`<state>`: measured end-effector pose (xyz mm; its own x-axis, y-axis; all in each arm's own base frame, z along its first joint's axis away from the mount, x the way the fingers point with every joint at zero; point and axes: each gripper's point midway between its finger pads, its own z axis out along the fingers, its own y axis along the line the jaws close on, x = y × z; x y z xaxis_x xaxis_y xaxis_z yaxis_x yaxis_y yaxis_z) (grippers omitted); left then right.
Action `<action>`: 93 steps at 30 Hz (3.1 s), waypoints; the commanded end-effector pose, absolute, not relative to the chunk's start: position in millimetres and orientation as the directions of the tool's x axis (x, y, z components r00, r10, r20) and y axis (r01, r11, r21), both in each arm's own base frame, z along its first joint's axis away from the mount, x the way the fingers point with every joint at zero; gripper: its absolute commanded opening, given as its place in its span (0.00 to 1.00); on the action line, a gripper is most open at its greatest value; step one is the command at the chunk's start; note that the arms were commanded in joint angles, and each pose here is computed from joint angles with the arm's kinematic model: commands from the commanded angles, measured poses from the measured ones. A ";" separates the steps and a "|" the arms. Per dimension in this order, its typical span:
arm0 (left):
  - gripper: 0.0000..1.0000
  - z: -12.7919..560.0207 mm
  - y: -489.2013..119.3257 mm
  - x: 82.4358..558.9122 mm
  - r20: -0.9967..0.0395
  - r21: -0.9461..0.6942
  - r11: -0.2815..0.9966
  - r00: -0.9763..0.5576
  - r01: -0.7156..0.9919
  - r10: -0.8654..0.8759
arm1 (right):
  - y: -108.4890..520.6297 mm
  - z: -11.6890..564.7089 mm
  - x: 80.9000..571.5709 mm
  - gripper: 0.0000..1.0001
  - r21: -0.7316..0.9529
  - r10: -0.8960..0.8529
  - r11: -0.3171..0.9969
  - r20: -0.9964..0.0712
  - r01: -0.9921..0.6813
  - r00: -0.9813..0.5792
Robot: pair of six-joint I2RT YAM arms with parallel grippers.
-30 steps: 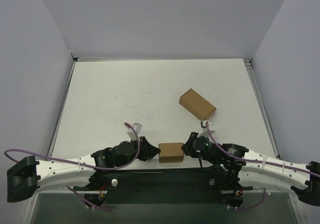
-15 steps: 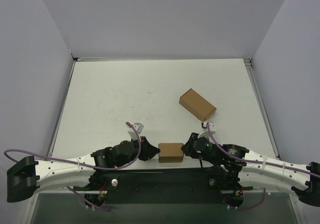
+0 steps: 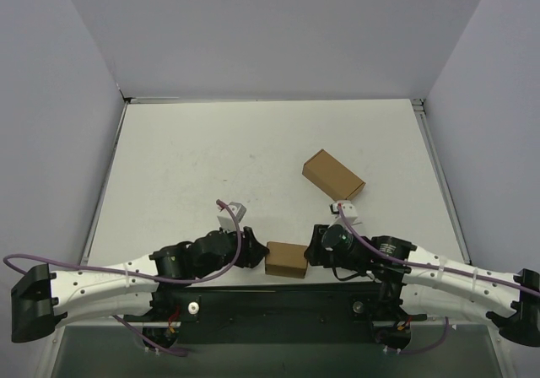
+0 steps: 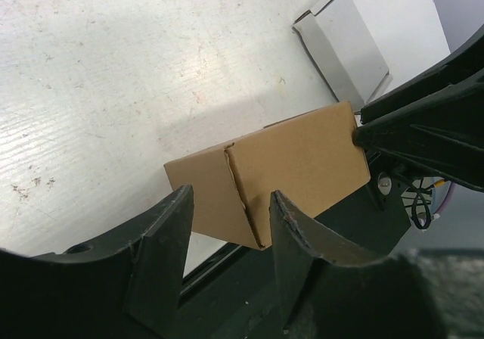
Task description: Fold the paper box
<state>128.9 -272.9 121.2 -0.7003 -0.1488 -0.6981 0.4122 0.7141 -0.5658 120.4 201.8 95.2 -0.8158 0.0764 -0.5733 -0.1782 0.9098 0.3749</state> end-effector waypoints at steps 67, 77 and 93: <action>0.35 125.6 -264.0 197.6 -0.889 -0.382 0.715 -0.445 0.585 -0.111 | 295.5 131.3 203.7 0.21 0.443 0.059 0.779 -0.757 -0.444 -0.651; 0.37 99.5 -257.9 139.8 -0.917 -0.350 0.655 -0.386 0.670 -0.095 | 279.3 96.8 146.5 0.22 0.332 -0.039 0.793 -0.809 -0.510 -0.587; 0.66 82.0 -259.9 105.4 -0.857 -0.444 0.601 -0.511 0.665 -0.067 | 244.3 80.2 119.8 0.72 0.409 0.020 0.796 -0.754 -0.445 -0.656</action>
